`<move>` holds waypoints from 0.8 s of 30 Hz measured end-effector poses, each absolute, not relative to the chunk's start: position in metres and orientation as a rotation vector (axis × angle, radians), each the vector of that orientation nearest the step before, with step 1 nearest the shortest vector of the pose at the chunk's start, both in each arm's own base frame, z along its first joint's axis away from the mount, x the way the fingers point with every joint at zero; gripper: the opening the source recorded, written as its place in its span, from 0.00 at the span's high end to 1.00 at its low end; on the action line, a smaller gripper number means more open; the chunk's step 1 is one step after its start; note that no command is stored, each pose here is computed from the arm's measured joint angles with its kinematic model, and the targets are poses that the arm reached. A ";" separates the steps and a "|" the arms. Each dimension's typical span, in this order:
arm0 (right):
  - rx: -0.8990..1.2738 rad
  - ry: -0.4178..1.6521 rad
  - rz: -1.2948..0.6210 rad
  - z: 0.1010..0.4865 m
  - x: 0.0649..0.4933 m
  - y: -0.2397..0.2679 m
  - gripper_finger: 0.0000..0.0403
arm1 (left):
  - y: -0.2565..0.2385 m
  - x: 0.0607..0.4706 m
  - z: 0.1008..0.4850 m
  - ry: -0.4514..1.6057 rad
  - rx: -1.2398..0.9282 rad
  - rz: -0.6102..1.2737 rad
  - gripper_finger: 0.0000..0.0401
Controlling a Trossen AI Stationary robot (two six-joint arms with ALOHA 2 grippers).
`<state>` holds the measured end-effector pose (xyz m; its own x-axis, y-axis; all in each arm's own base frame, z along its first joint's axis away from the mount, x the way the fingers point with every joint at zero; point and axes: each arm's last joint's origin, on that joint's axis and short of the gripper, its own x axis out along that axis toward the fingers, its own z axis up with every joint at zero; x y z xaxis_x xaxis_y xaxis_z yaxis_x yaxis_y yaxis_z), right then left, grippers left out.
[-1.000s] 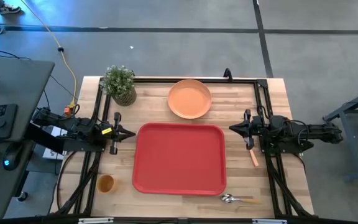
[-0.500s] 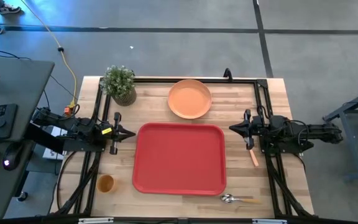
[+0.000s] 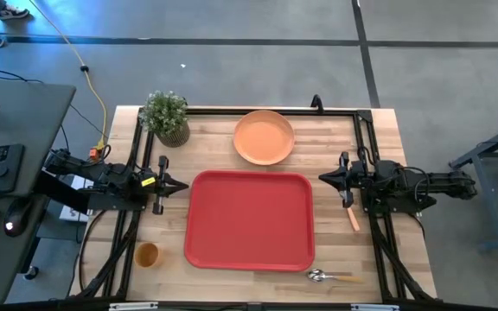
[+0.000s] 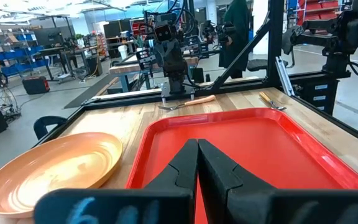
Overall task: Pick and place plate/cup/fork/spoon on tray
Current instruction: Put the orange plate on the red table tray
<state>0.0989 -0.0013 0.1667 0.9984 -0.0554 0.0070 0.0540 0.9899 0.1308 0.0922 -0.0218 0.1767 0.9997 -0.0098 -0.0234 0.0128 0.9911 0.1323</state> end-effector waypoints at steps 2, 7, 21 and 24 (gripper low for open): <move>0.131 -0.011 -0.054 0.167 0.099 -0.001 1.00 | -0.022 0.092 0.177 0.023 0.135 -0.011 0.99; 0.131 -0.011 -0.055 0.167 0.099 -0.001 1.00 | -0.018 0.092 0.188 -0.076 0.159 0.108 0.99; 0.131 -0.011 -0.055 0.167 0.099 -0.001 1.00 | -0.015 0.087 0.209 -0.279 0.057 0.191 0.99; 0.135 -0.092 -0.058 0.174 0.098 -0.002 1.00 | -0.015 0.087 0.208 -0.275 0.059 0.191 0.99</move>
<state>0.0985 -0.0015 0.1745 0.9941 -0.0637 0.0873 0.0514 0.9893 0.1369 0.0874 -0.0152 0.2083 0.9445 0.1790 0.2754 -0.1950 0.9803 0.0316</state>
